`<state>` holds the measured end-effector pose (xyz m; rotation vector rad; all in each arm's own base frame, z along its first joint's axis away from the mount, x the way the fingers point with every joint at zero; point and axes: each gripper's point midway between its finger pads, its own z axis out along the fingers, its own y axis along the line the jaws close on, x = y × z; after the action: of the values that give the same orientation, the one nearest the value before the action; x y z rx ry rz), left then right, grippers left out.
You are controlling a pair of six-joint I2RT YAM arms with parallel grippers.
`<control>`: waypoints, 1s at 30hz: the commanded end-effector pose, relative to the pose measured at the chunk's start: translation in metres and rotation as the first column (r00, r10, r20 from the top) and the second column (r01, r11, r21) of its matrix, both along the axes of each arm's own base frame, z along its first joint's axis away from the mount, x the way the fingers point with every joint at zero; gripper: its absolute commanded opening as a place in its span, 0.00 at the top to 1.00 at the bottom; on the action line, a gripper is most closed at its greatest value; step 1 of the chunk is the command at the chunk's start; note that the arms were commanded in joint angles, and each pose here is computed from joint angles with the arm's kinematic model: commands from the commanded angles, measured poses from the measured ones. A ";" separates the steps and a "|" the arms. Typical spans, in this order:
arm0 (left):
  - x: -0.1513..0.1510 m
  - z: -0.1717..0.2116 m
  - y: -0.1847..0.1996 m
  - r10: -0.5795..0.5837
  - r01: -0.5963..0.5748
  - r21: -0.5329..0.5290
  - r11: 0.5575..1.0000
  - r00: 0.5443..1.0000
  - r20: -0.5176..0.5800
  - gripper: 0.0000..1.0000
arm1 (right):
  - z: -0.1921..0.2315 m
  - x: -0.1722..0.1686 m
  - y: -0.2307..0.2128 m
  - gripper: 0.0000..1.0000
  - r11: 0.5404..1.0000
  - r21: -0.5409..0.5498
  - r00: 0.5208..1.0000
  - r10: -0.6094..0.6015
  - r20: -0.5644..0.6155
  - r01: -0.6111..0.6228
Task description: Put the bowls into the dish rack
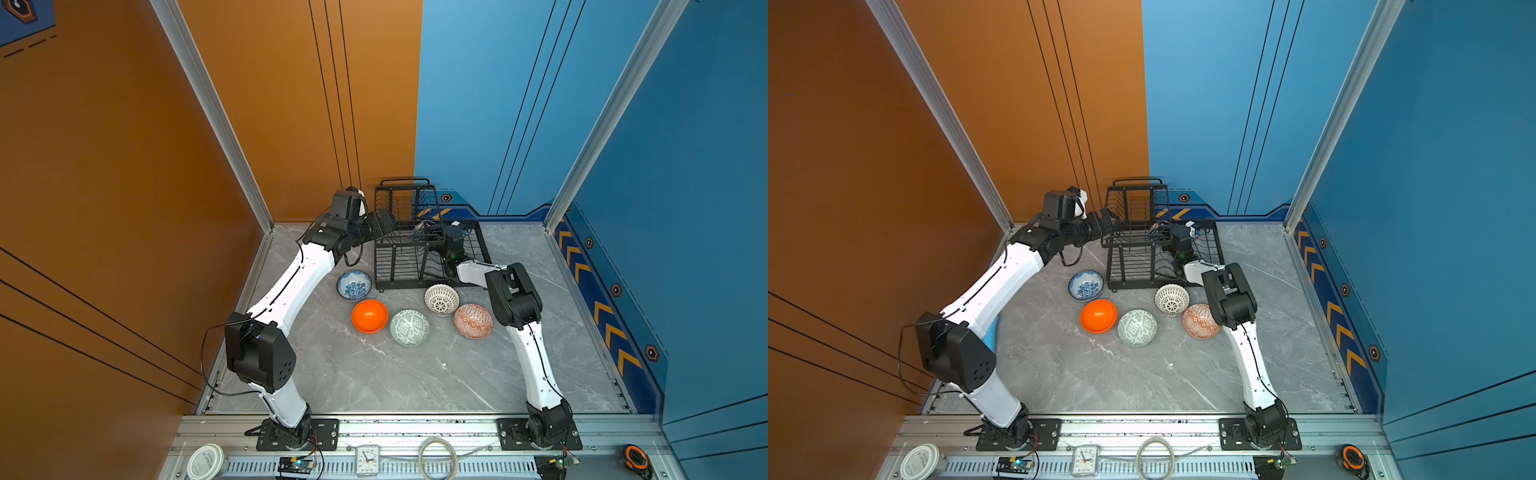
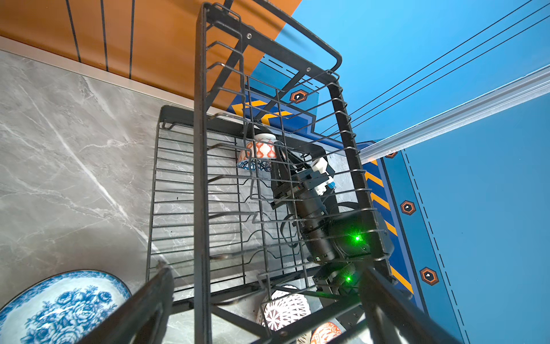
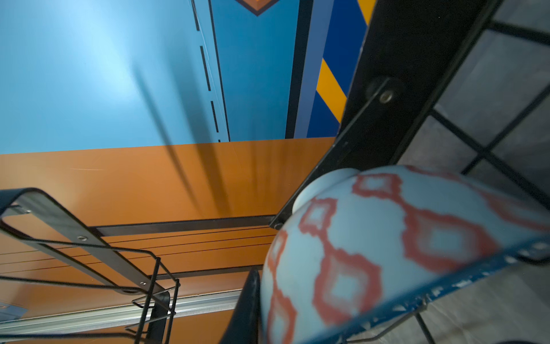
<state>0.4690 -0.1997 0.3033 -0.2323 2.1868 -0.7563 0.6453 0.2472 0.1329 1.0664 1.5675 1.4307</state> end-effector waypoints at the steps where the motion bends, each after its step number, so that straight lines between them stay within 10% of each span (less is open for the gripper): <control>1: -0.008 0.012 0.006 0.015 -0.014 -0.006 1.000 1.000 0.022 0.02 | -0.011 -0.005 -0.004 0.78 0.998 -0.058 0.997 0.013 -0.070 -0.017; 30: -0.008 0.031 0.006 0.017 -0.017 -0.013 1.000 0.998 0.063 0.02 | 0.027 -0.009 -0.030 0.35 0.998 -0.067 1.000 -0.002 -0.031 0.000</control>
<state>0.4667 -0.1987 0.3093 -0.2300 2.1744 -0.7597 0.6406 0.2235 0.1324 1.0908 1.6339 1.3535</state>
